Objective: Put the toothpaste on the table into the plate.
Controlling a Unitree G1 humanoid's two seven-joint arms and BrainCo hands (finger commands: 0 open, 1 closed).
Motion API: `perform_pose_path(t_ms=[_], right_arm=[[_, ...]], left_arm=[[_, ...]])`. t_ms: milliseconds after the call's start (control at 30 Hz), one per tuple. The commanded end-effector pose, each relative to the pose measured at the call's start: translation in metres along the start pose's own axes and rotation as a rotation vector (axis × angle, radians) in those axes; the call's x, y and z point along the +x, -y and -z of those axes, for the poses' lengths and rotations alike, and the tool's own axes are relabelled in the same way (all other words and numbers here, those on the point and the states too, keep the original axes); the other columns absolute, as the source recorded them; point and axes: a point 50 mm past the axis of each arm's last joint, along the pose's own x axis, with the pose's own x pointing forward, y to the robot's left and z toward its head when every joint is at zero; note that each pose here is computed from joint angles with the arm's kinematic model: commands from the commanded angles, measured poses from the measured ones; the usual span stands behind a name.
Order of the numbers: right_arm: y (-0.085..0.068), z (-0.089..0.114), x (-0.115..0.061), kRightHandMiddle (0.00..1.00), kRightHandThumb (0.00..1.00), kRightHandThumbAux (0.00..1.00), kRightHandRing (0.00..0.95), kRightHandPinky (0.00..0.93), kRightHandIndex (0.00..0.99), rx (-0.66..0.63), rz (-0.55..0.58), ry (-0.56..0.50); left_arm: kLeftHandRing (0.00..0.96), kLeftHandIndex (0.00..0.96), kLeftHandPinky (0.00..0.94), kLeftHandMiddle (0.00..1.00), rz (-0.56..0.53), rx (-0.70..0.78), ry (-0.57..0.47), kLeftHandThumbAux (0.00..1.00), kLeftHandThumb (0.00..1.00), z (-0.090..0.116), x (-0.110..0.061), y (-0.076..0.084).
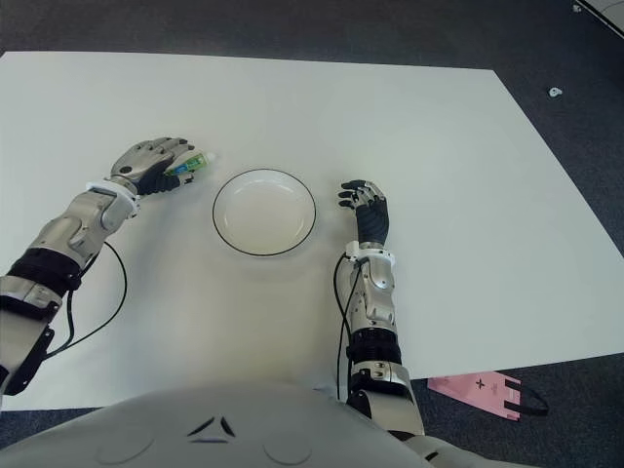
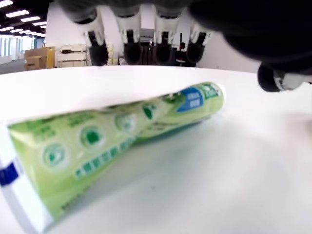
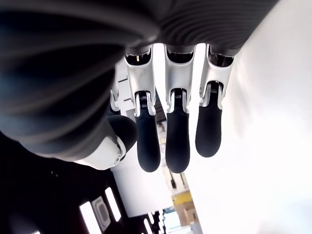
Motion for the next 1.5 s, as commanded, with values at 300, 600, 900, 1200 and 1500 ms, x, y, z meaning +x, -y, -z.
perform_pose_path(t_ms=[300, 600, 900, 1200, 1500], right_arm=[[0.02, 0.056, -0.036, 0.467, 0.707, 0.731, 0.481, 0.496, 0.425, 0.025, 0.122, -0.3], [0.02, 0.055, -0.037, 0.469, 0.707, 0.731, 0.484, 0.499, 0.425, 0.015, 0.117, -0.293], [0.022, 0.055, -0.037, 0.472, 0.707, 0.732, 0.485, 0.5, 0.426, -0.001, 0.103, -0.289], [0.022, 0.054, -0.037, 0.476, 0.707, 0.732, 0.488, 0.501, 0.426, 0.004, 0.096, -0.278], [0.023, 0.053, -0.037, 0.475, 0.708, 0.732, 0.489, 0.505, 0.426, 0.014, 0.101, -0.275]], left_arm=[[0.0, 0.0, 0.0, 0.0, 0.334, 0.101, 0.013, 0.116, 0.493, -0.005, 0.008, 0.018], [0.0, 0.0, 0.0, 0.0, 0.475, 0.134, 0.001, 0.119, 0.511, -0.004, 0.012, 0.039], [0.0, 0.0, 0.0, 0.0, 0.544, 0.148, -0.016, 0.122, 0.513, -0.004, 0.011, 0.057], [0.0, 0.0, 0.0, 0.0, 0.595, 0.151, -0.024, 0.131, 0.499, -0.007, 0.01, 0.069], [0.0, 0.0, 0.0, 0.0, 0.633, 0.139, -0.032, 0.155, 0.478, -0.009, 0.008, 0.075]])
